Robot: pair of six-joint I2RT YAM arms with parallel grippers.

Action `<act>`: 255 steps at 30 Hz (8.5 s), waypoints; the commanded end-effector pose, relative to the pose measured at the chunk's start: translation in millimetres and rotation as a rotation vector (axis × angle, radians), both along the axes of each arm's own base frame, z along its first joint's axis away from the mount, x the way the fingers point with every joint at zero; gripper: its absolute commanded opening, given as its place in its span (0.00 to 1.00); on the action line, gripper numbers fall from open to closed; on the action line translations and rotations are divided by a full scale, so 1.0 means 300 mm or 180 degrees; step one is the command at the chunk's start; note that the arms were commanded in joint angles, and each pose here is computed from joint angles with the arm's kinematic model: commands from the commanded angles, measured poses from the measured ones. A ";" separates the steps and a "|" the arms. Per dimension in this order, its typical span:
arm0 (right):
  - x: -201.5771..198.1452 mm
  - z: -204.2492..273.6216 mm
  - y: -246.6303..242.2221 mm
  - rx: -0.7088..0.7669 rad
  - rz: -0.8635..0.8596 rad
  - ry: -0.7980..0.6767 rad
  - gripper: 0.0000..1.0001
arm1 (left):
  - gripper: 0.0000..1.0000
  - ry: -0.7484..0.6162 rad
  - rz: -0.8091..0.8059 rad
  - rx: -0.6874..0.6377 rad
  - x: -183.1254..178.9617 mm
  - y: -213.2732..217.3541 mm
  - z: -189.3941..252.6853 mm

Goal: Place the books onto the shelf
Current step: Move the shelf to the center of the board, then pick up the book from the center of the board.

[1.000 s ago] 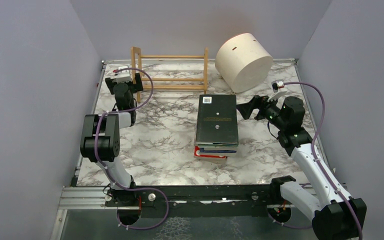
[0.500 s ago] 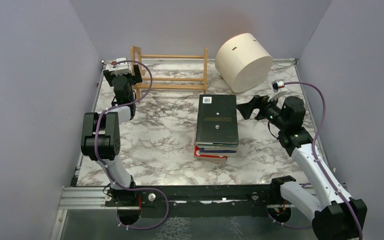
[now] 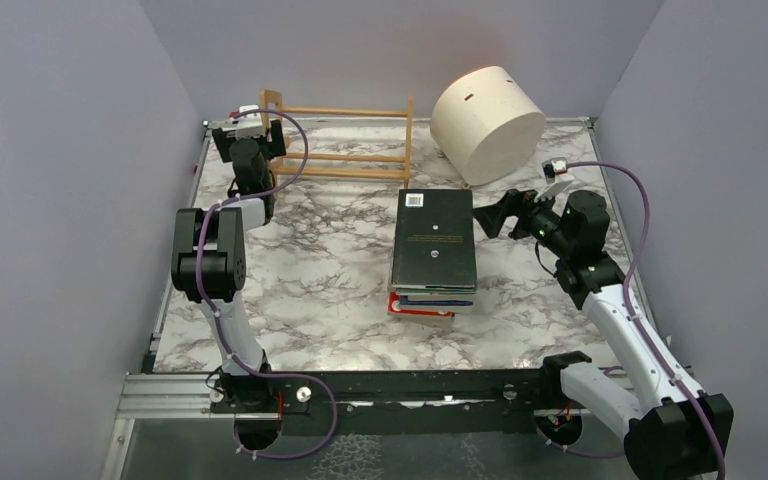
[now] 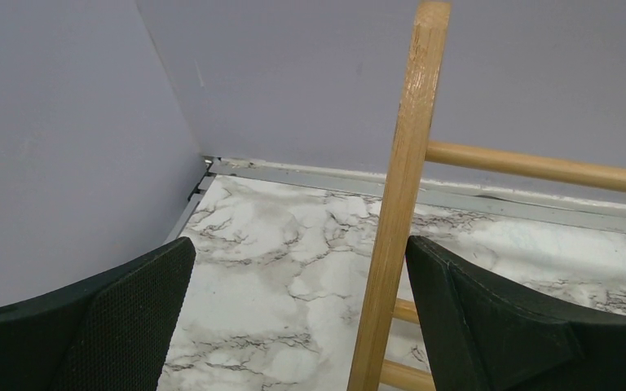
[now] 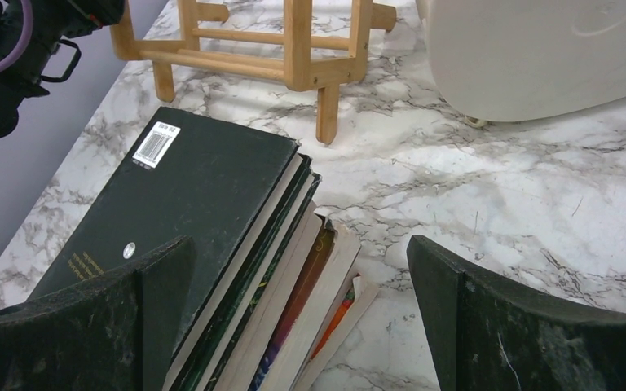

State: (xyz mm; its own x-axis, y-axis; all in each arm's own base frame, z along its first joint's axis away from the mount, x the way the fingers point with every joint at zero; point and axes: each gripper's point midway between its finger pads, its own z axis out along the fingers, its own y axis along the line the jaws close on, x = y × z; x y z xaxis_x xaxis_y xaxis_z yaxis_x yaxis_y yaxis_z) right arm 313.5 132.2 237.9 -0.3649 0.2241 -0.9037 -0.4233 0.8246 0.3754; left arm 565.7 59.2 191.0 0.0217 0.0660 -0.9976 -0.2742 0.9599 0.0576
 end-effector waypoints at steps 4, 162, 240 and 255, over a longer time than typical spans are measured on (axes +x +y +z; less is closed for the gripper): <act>0.005 0.057 0.009 -0.0017 0.0043 -0.0150 1.00 | 0.99 -0.0082 0.0142 0.0084 0.016 0.034 0.065; -0.202 -0.514 -0.065 0.0235 -0.0651 0.1663 1.00 | 0.88 0.1078 -0.2339 -0.2780 -0.885 -1.048 0.121; -0.207 -0.081 0.006 0.0317 0.0011 0.0658 0.95 | 0.88 0.1264 -0.2881 -0.3157 -0.987 -1.089 0.154; -0.208 -0.077 0.053 0.0428 0.0231 0.0654 0.96 | 0.88 0.1268 -0.2930 -0.3155 -0.991 -1.102 0.162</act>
State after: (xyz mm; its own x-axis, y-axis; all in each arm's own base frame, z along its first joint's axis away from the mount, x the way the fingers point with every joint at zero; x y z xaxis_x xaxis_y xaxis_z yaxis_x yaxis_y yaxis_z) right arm 252.3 135.6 206.4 -0.5663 0.3101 -0.7636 -0.3167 0.7735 0.5490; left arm 267.4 -265.4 218.9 -0.6351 -0.5303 -0.5616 0.2978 0.5027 -0.8115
